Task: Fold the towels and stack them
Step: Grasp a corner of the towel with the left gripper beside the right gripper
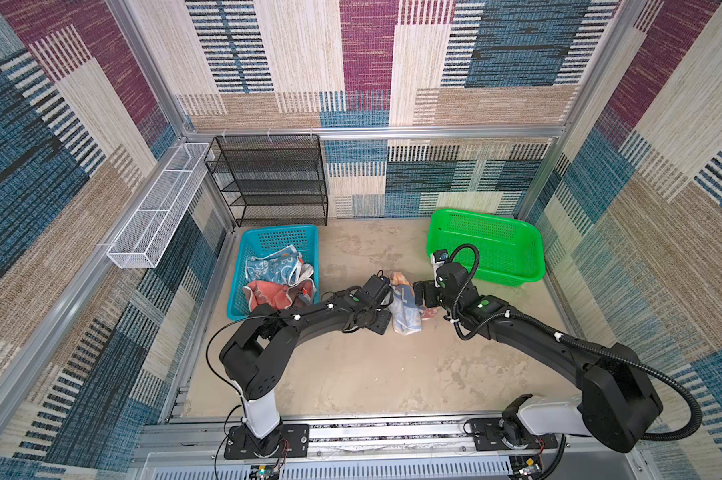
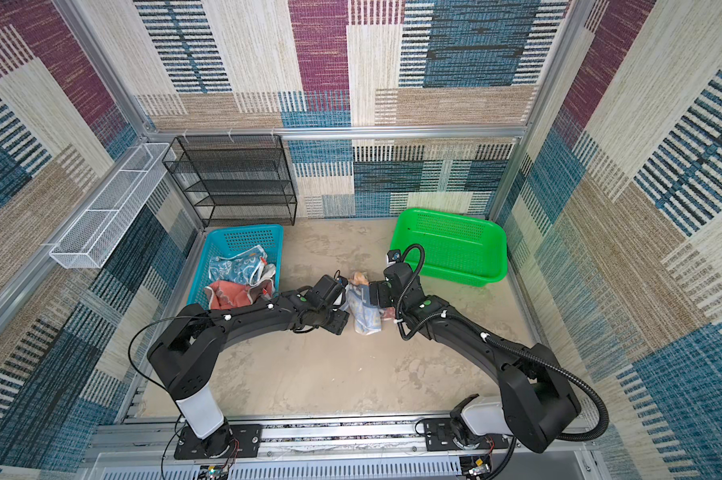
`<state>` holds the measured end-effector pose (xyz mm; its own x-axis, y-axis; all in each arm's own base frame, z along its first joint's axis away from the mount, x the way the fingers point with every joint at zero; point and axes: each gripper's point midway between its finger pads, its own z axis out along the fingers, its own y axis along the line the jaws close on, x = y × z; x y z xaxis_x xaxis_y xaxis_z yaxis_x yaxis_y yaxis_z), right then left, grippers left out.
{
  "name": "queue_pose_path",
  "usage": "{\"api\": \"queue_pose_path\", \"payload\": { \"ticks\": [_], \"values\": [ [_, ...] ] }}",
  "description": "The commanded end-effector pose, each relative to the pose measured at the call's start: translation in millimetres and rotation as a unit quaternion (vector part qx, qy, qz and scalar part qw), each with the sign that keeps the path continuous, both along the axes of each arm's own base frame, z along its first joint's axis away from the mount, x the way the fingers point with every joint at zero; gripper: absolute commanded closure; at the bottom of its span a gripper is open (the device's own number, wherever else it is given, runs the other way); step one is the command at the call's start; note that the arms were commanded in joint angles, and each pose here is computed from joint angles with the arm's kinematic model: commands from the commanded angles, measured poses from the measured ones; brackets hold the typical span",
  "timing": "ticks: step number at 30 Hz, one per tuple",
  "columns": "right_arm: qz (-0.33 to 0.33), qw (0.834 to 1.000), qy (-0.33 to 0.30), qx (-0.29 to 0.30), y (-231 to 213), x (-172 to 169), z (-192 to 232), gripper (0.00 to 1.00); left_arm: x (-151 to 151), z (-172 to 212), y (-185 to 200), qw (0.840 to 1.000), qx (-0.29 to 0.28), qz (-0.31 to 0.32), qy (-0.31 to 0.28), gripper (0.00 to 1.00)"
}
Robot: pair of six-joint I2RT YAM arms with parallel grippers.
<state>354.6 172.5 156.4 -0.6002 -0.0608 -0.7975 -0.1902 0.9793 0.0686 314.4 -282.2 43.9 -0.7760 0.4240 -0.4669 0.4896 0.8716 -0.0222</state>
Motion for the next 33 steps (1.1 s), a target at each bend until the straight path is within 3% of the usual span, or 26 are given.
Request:
{"api": "queue_pose_path", "payload": {
  "ticks": [1, 7, 13, 15, 18, 24, 28, 33],
  "values": [
    [0.005, 1.0, -0.011, 0.009, 3, 1, 7, 0.01, 7, -8, 6, 0.999, 0.014, 0.033, 0.002, 0.31],
    [0.008, 1.0, -0.016, 0.012, 5, 3, 9, 0.01, 13, -25, 12, 0.998, 0.04, 0.054, 0.013, 0.4],
    [0.01, 1.0, -0.015, 0.011, 6, 4, 7, 0.01, 19, -35, 17, 0.996, 0.039, 0.075, 0.02, 0.61],
    [0.009, 1.0, -0.013, 0.01, 6, 4, 5, 0.01, 21, -37, 19, 0.996, 0.04, 0.08, 0.021, 0.72],
    [-0.002, 1.0, -0.005, 0.004, 2, 4, 0, 0.01, 24, -37, 21, 0.995, 0.04, 0.085, 0.02, 1.0],
    [-0.03, 0.999, 0.024, 0.005, -13, 3, -15, 0.02, 26, -22, 28, 0.995, 0.038, 0.092, 0.003, 1.0],
    [-0.034, 0.999, 0.036, 0.01, -20, -2, -20, 0.06, 24, 7, 31, 0.995, 0.014, 0.096, -0.016, 1.0],
    [0.036, 0.998, 0.032, 0.032, -3, -14, -15, 0.15, 23, 60, 29, 0.995, -0.025, 0.088, -0.047, 1.0]
  ]
}}
